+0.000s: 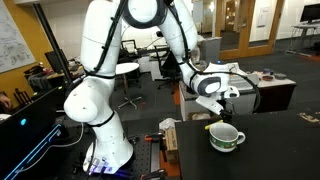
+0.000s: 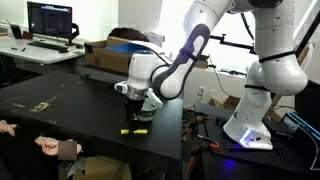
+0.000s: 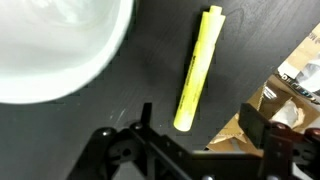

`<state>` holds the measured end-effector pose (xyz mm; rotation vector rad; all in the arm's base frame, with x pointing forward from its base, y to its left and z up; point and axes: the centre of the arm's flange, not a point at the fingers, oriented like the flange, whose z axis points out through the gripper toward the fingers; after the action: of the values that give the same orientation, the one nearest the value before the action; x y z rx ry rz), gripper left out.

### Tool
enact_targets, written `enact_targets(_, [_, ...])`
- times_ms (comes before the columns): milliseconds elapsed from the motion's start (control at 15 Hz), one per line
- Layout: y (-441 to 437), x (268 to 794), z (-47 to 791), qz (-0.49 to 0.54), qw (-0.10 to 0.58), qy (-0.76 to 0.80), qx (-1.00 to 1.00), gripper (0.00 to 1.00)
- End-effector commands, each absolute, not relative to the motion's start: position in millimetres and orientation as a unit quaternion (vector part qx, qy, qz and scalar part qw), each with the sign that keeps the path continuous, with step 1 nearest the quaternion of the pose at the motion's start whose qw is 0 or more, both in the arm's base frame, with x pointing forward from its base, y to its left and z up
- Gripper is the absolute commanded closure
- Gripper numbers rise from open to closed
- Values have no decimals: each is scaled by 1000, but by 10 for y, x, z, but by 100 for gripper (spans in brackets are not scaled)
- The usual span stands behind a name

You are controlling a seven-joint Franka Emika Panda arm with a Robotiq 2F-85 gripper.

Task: Put the marker in the mug

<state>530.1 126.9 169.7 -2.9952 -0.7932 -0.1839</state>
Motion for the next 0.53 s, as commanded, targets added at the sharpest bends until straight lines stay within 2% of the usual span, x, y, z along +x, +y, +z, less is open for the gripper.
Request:
enact_targets(0, [1242,5387,1737,-46,31,-254,-966,15])
enact_targets(467, [1206,5431,1710,-29,41,-246,-968,15])
